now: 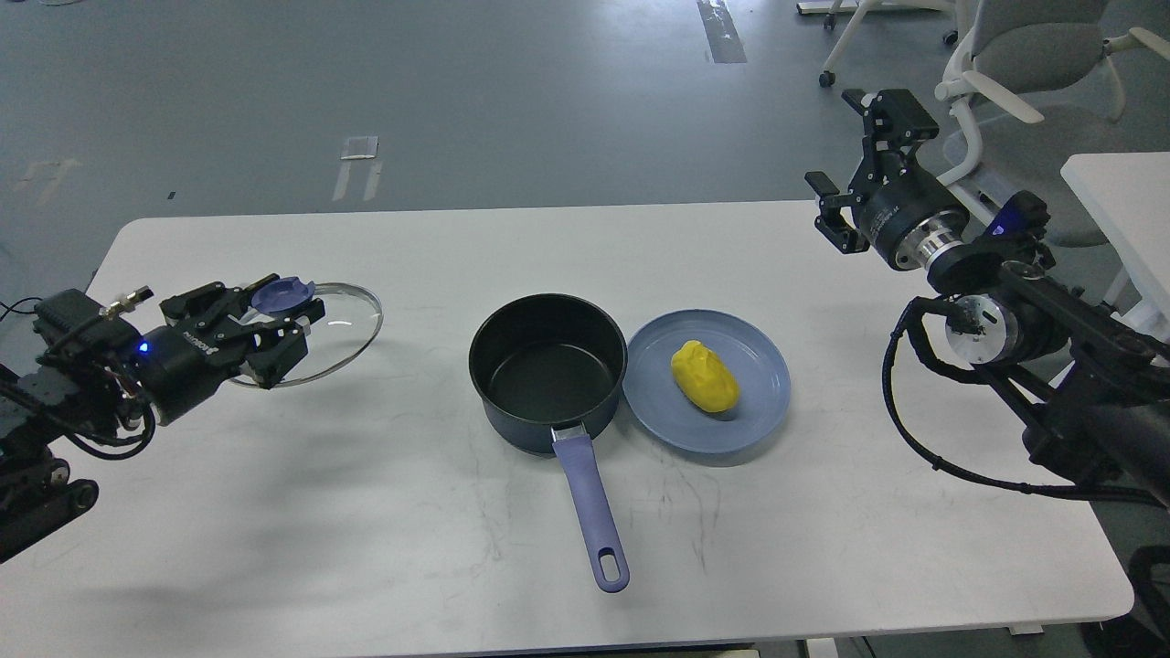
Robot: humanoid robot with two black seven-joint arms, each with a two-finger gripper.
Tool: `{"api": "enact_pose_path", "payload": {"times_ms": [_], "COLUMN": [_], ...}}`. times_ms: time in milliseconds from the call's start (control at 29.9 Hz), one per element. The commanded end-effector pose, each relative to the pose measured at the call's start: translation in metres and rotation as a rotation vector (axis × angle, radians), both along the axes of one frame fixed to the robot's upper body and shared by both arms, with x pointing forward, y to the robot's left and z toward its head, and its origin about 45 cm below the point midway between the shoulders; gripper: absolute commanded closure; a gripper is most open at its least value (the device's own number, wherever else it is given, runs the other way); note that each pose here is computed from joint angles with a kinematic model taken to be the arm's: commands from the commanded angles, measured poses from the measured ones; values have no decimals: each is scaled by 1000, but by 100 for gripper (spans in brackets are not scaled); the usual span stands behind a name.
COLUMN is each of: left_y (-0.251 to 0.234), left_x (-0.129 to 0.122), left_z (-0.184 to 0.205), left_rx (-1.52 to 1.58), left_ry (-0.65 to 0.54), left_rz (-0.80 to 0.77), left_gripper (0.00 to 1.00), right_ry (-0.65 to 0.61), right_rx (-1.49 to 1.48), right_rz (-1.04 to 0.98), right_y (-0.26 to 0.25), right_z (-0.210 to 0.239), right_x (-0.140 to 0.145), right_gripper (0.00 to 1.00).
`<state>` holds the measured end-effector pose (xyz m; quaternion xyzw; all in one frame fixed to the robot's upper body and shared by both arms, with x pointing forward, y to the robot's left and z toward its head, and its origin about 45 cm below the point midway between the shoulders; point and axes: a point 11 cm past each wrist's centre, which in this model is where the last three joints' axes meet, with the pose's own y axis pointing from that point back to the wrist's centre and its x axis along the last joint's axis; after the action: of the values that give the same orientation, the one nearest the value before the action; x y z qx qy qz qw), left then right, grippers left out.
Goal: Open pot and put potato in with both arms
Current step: 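Lower the lid onto the table beside the pan and release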
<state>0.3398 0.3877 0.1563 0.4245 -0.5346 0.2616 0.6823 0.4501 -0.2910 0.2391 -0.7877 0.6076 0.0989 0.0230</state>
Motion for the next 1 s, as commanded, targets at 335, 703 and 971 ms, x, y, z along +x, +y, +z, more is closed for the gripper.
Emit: {"api": "enact_pose_path", "payload": {"times_ms": [335, 703, 971], "left_y": [-1, -2, -7], "left_x": [-8, -14, -11], "left_z": [-46, -61, -62], "left_rx": [-6, -1, -33], "left_ry": [69, 94, 94], "left_rz": [73, 88, 103], "left_gripper": [78, 68, 3], "right_ry": [3, 11, 12], "right_rx": [-18, -17, -21], "right_rz": [-17, -18, -19], "right_y": [-11, -12, -12], "right_z": [0, -4, -5], "right_x": [-2, -4, -4], "right_gripper": [0, 0, 0]}}
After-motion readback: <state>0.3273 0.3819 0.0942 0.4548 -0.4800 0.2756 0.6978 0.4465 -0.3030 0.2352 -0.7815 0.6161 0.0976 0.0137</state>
